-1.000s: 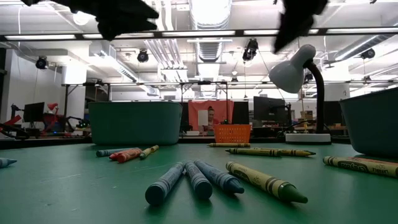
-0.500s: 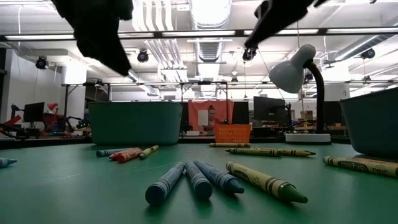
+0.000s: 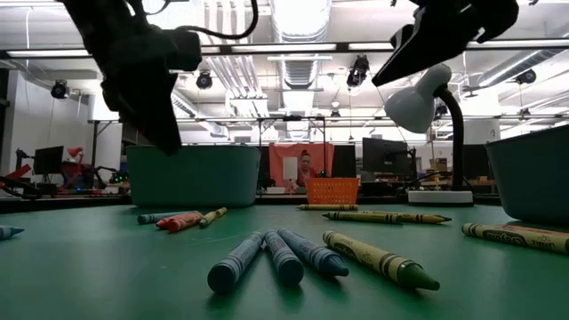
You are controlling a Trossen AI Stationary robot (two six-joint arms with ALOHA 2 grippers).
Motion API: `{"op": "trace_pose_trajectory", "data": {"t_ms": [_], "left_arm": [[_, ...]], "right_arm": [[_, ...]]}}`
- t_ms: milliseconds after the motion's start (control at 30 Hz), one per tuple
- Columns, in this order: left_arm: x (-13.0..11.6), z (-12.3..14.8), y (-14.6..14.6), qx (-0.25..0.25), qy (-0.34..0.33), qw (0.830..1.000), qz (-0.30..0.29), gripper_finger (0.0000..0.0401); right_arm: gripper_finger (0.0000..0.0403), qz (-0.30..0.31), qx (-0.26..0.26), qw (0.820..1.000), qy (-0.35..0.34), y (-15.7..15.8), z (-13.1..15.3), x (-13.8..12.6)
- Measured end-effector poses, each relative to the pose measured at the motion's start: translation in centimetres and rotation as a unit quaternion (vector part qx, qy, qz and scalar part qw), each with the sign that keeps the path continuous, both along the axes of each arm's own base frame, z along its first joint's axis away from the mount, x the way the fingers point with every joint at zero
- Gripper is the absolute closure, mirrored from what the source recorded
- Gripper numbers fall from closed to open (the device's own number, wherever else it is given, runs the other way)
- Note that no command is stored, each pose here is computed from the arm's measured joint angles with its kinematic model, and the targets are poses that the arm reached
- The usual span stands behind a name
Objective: Sort crayons
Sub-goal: Put the blue crayon into the orange bin
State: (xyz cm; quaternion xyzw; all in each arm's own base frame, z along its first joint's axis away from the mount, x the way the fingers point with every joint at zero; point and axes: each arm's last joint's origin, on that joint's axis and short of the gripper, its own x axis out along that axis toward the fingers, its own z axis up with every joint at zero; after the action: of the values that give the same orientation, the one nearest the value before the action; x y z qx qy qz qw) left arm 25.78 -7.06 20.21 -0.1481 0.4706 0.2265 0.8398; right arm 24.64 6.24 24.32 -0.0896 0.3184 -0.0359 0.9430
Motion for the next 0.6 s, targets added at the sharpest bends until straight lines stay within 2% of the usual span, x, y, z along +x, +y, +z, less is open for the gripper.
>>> {"op": "trace_pose_trajectory", "data": {"t_ms": [333,600], "left_arm": [[0.5,-1.5,-0.5,-0.013,0.012,0.999,0.040,0.0217],[1.0,-3.6,-1.7,0.009,0.020,0.999,0.034,0.0217]], "right_arm": [[0.0283,0.025,-0.010,0.994,-0.104,-0.4,-1.2,-1.2],[0.0289,0.034,-0.018,0.990,-0.135,-0.3,-0.6,-1.1]]}}
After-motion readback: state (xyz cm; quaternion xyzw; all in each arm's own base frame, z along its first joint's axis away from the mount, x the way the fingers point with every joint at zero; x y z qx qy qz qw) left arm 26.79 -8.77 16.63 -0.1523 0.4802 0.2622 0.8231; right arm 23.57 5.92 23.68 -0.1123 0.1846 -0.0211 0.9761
